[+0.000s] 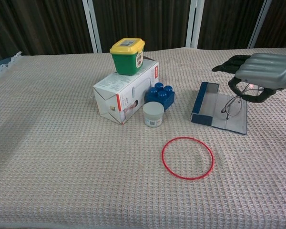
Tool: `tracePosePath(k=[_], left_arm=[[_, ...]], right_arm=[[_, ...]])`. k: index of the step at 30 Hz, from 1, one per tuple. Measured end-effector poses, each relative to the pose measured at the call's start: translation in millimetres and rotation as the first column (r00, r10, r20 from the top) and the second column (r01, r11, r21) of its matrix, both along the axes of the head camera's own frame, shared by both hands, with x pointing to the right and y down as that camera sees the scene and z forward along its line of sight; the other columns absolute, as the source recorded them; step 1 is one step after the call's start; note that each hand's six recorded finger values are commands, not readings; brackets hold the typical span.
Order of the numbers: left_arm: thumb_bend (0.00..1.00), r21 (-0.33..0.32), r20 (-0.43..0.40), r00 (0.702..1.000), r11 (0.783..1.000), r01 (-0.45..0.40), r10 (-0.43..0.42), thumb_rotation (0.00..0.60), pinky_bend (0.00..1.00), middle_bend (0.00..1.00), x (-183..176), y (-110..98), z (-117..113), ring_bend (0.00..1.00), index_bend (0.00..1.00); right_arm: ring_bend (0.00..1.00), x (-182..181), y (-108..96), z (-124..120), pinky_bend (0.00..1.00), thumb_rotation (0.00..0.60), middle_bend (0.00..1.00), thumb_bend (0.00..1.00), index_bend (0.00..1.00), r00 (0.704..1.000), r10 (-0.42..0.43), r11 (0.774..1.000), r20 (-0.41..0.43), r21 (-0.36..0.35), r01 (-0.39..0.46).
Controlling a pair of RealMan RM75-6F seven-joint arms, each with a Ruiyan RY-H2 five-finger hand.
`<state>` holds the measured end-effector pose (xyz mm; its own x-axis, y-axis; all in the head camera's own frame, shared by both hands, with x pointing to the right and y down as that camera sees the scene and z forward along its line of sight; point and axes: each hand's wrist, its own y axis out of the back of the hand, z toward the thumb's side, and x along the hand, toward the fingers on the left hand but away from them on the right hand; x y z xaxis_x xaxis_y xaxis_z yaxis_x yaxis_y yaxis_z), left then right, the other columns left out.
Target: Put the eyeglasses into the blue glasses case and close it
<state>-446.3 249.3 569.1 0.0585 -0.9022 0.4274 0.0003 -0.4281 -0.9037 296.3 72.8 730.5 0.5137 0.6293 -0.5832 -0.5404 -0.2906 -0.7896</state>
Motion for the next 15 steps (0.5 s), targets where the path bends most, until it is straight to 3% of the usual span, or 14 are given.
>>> tracePosePath(k=[15], left_arm=[[0.41, -0.002, -0.007, 1.000, 1.000, -0.004, 0.004, 0.600, 0.04, 0.00, 0, 0, -1, 0.00, 0.00]], right_arm=[[0.00, -43, -3, 16, 0.00, 0.600, 0.01, 0.60, 0.74, 0.999, -0.030, 0.999, 0.016, -0.013, 0.031]])
